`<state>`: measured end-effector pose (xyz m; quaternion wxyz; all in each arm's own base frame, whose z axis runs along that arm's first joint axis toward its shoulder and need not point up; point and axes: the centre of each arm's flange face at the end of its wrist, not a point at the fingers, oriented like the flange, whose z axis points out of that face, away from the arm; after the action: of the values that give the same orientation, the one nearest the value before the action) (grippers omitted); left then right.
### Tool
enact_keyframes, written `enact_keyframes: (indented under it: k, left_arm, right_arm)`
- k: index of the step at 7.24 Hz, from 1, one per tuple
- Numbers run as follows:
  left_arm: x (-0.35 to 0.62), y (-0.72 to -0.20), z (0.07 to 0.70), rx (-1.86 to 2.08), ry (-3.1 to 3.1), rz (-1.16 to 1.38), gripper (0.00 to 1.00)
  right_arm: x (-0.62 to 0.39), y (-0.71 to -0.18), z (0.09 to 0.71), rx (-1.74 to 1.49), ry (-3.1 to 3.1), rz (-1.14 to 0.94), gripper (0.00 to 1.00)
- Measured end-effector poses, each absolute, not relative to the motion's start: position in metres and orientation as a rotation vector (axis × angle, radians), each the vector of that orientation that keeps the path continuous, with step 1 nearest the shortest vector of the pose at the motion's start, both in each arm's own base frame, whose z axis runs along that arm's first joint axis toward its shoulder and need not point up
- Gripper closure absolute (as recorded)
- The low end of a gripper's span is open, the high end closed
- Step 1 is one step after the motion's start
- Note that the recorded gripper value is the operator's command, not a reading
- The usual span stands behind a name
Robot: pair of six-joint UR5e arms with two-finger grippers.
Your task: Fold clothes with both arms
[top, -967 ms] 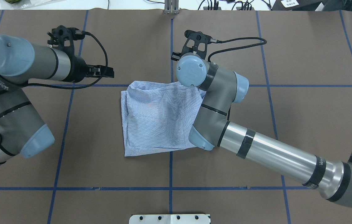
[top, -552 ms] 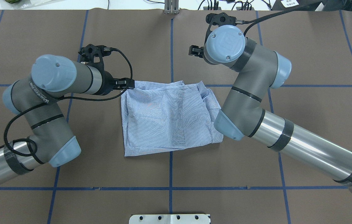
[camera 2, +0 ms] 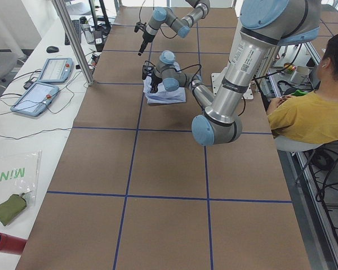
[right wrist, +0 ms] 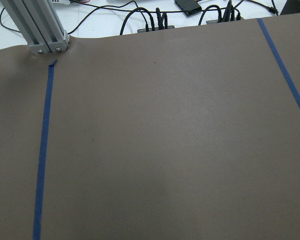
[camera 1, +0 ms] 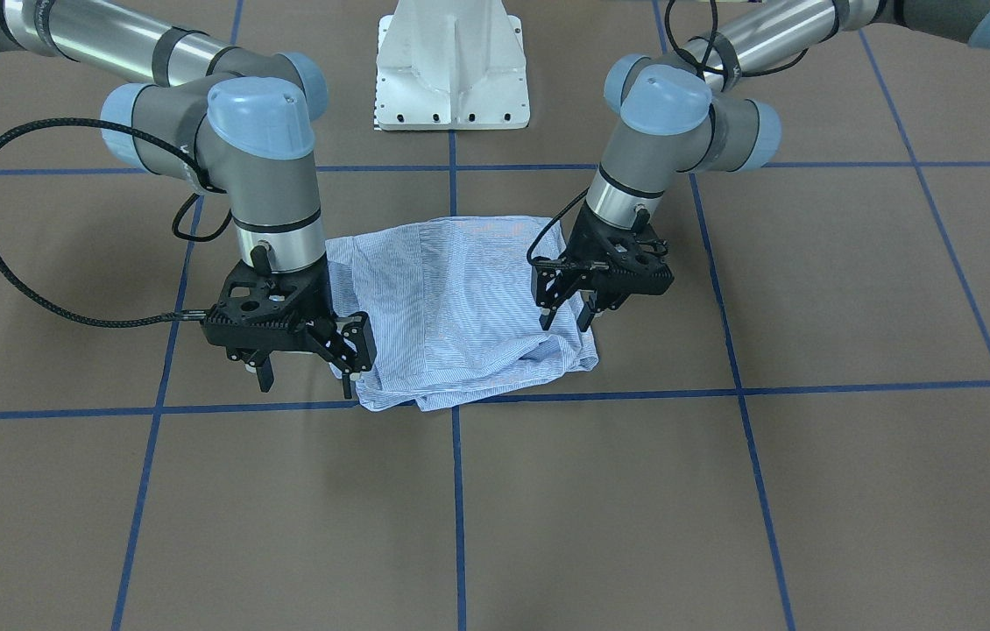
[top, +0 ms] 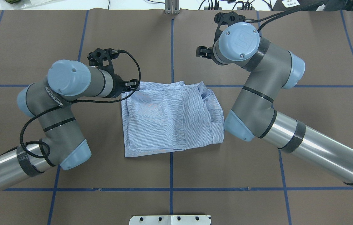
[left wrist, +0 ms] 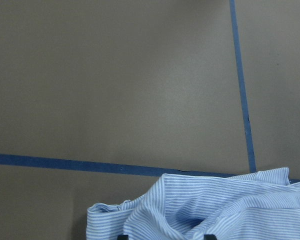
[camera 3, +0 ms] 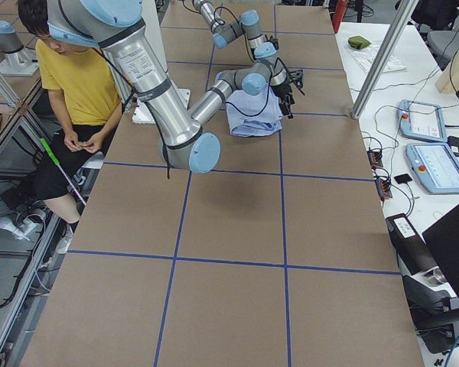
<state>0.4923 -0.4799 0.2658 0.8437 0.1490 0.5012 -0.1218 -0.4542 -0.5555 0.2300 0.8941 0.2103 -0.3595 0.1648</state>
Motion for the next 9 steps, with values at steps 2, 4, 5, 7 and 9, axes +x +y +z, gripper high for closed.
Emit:
enact_keyframes:
  k: [2,4,5,7,9]
  left_arm:
    - [0.504,-0.481,0.265,0.280,1.068,-0.307,0.57]
    - [0.503,-0.484,0.264,0.273,1.089,-0.335,0.68]
    - [0.503,-0.484,0.265,0.272,1.091,-0.338,0.76]
    - [0.503,-0.485,0.270,0.270,1.083,-0.339,0.76]
    - [0.503,-0.486,0.274,0.269,1.076,-0.339,1.00]
  right_arm:
    - [-0.454,-0.555,0.232,0.437,-0.743,0.342,0.01]
    - [-0.454,-0.555,0.232,0.436,-0.743,0.342,0.01]
    - [-0.454,-0.555,0.232,0.437,-0.743,0.342,0.01]
    - [-0.454,-0.555,0.232,0.437,-0.743,0.342,0.01]
    - [-0.455,-0.555,0.233,0.436,-0.743,0.342,0.01]
